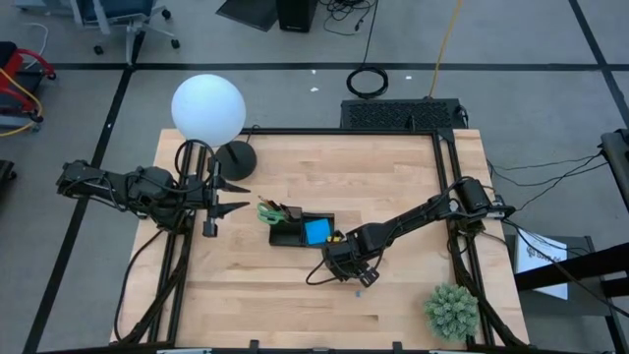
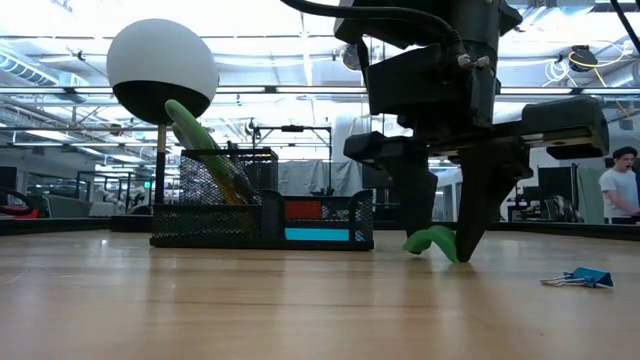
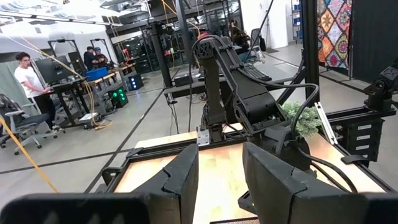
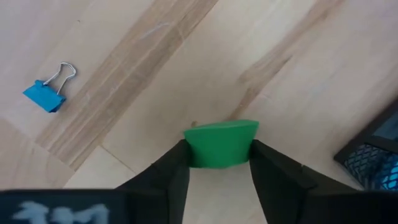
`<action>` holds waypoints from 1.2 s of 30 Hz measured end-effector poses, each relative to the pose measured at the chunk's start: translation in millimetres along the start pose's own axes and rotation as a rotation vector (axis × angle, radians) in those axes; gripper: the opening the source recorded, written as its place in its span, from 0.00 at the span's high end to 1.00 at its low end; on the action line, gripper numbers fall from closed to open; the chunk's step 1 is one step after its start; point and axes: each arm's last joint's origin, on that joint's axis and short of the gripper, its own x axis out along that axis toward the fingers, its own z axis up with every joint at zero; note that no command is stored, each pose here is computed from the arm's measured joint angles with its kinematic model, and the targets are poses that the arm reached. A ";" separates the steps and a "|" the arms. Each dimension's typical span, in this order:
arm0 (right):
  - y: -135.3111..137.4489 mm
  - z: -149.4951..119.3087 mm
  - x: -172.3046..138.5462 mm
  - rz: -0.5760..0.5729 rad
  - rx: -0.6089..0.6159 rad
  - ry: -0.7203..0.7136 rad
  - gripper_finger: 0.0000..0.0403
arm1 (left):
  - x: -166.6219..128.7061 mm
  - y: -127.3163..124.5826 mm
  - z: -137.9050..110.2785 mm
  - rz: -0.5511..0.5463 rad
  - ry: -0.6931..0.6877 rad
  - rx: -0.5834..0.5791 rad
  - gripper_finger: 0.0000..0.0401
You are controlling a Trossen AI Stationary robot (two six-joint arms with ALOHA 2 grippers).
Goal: Pick and place office supplies into organizer
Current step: Put the green eraser into the black desk organizer
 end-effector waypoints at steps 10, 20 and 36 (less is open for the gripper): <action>-1.0 2.1 0.4 -0.010 0.000 -0.022 0.81 | 0.0 0.0 0.0 0.000 0.000 0.000 0.67; -3.1 6.8 0.5 -0.013 0.004 -0.080 0.92 | 0.0 0.1 0.0 0.000 0.000 -0.002 0.67; -13.0 4.2 -0.4 -0.024 0.067 -0.096 0.91 | 0.0 0.0 0.0 0.000 0.000 0.001 0.67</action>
